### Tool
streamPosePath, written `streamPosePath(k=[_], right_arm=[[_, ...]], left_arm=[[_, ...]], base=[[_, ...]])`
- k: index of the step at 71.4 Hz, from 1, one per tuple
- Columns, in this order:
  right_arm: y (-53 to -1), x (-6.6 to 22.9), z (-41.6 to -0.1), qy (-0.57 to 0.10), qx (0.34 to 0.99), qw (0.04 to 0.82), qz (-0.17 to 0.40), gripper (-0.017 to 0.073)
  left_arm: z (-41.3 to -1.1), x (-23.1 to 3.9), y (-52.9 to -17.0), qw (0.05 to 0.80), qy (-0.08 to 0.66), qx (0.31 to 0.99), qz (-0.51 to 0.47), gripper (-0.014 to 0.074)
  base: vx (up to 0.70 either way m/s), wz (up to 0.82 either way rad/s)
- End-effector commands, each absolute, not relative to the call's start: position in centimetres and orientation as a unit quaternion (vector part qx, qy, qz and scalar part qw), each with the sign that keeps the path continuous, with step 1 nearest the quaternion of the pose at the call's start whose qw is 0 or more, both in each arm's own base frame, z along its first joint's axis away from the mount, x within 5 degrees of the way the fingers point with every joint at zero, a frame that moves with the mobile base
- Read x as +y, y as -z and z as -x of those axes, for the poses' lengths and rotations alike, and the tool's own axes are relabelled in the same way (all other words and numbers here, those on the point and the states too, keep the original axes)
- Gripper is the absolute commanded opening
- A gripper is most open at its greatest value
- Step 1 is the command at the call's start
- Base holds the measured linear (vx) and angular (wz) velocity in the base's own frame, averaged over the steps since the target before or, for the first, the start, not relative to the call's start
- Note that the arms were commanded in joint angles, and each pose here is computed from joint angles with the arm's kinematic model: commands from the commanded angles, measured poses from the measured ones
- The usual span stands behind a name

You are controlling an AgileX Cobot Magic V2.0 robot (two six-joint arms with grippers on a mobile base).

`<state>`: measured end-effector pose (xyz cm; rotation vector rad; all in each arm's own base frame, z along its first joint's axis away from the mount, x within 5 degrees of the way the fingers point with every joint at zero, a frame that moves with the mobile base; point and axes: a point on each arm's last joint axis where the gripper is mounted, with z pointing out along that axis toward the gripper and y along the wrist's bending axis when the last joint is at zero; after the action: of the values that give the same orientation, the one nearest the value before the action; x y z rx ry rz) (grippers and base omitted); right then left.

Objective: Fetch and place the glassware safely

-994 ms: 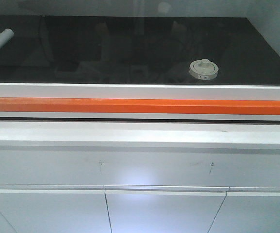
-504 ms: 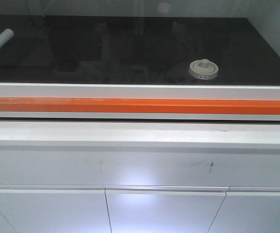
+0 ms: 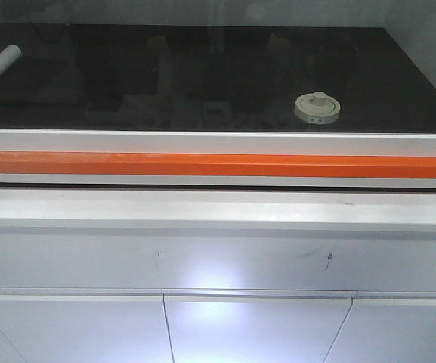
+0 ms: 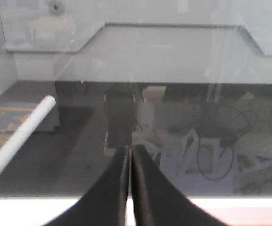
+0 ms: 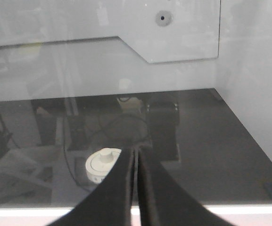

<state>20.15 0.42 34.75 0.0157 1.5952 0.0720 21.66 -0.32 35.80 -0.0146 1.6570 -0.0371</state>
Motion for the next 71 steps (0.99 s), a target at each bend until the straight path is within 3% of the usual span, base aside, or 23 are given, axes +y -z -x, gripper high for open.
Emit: streamPosePath(k=[1, 27, 38, 47, 71], right_arm=[[-35.9, 0.7, -19.9, -0.040, 0.657, 0.753, 0.010, -0.0003], [-27.8, 1.2, -17.7, -0.042, 0.659, 0.750, 0.046, -0.0003], [-25.7, 1.0, -16.7, -0.006, 0.660, 0.748, 0.068, -0.0003], [-24.7, 0.7, -16.4, -0.010, 0.666, 0.745, 0.042, -0.0003], [-22.5, 0.9, -18.8, -0.022, 0.675, 0.736, 0.045, -0.0001]], left_arm=[[-21.6, -0.3, -35.7, 0.717, 0.023, 0.697, 0.010, -0.0007], [-19.0, -0.4, -26.7, 0.716, 0.028, 0.697, 0.006, -0.0007], [-18.5, -0.4, -25.5, 0.708, 0.028, 0.706, 0.006, -0.0007], [-19.0, -0.5, -25.1, 0.707, 0.028, 0.707, 0.002, -0.0007], [-20.4, -0.9, -24.1, 0.718, 0.031, 0.694, -0.029, -0.0007]], base=[[0.00, 0.00], [0.00, 0.00], [0.00, 0.00], [0.00, 0.00], [0.00, 0.00]])
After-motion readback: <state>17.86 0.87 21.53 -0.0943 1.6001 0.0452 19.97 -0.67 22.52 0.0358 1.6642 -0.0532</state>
